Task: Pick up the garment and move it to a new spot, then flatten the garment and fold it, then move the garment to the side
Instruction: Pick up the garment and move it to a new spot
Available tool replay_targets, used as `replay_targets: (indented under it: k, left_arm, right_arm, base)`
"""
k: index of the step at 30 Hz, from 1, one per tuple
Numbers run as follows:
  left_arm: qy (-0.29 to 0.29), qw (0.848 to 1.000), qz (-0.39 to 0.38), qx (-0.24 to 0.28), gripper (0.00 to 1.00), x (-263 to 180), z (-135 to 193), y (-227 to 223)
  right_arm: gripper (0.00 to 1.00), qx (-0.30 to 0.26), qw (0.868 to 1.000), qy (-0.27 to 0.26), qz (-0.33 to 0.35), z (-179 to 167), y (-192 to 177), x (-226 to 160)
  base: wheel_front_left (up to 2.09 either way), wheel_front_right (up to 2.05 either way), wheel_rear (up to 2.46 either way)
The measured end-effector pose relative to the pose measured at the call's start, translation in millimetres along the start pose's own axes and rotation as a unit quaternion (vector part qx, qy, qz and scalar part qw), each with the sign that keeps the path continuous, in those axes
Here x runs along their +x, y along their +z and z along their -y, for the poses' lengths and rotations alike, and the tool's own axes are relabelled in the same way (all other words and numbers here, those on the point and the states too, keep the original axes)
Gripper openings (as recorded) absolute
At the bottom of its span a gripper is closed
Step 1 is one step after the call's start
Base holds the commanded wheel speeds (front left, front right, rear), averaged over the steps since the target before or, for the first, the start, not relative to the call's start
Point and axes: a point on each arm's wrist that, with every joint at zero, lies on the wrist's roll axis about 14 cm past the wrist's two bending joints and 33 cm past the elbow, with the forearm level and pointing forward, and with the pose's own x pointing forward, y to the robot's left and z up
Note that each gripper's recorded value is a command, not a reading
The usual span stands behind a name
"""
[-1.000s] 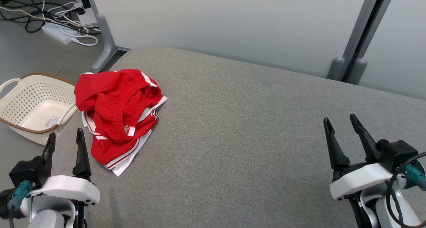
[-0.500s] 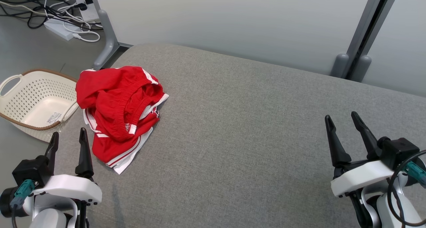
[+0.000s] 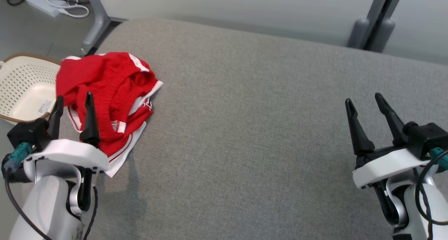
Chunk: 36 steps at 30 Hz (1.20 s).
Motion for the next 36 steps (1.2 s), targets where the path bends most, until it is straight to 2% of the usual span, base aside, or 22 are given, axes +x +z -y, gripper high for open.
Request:
replay_targets:
  k: [5, 11, 20, 21, 22, 23, 30, 36]
  left_arm:
    - [-0.008, 0.996, -0.088, -0.008, 1.0, 22.7, 11.4, -46.4]
    - [0.012, 0.985, -0.171, -0.009, 1.0, 29.6, 5.4, -100.1]
    - [0.024, 0.971, -0.236, -0.012, 1.0, 24.8, 0.5, -141.2]
    - [0.024, 0.971, -0.236, -0.011, 0.69, 25.5, 0.3, -141.5]
    - [0.024, 0.973, -0.229, -0.011, 0.06, 27.4, 0.9, -139.5]
    - [0.023, 0.975, -0.222, -0.011, 0.0, 29.5, 1.4, -136.7]
    - [0.017, 0.987, -0.157, 0.01, 0.0, 42.9, -5.2, -101.4]
    - [0.0, 0.997, -0.062, 0.036, 0.0, 58.9, -1.0, -40.4]
  right_arm:
    - [1.0, -0.001, 1.0, -0.012, -0.016, 18.7, -14.8, 6.8]
    - [1.0, 0.004, 0.999, -0.028, -0.037, 37.2, -33.9, 10.0]
    - [1.0, 0.006, 0.998, -0.034, -0.05, 46.7, -45.8, 12.5]
    - [1.0, 0.007, 0.998, -0.034, -0.05, 46.3, -45.5, 12.7]
    - [1.0, 0.007, 0.998, -0.034, -0.049, 46.3, -45.2, 12.6]
    - [1.0, 0.007, 0.998, -0.034, -0.049, 46.0, -44.5, 12.5]
    - [1.0, 0.006, 0.998, -0.043, -0.035, 47.2, -32.8, 7.6]
    - [1.0, 0.006, 0.998, -0.057, -0.014, 49.5, -17.4, -1.0]
  base:
    - [0.0, 0.0, 0.0]
    - [0.0, 0.0, 0.0]
    - [0.0, 0.0, 0.0]
    - [0.0, 0.0, 0.0]
    - [0.0, 0.0, 0.0]
    - [0.0, 0.0, 0.0]
    - [0.0, 0.0, 0.0]
    - [0.0, 0.0, 0.0]
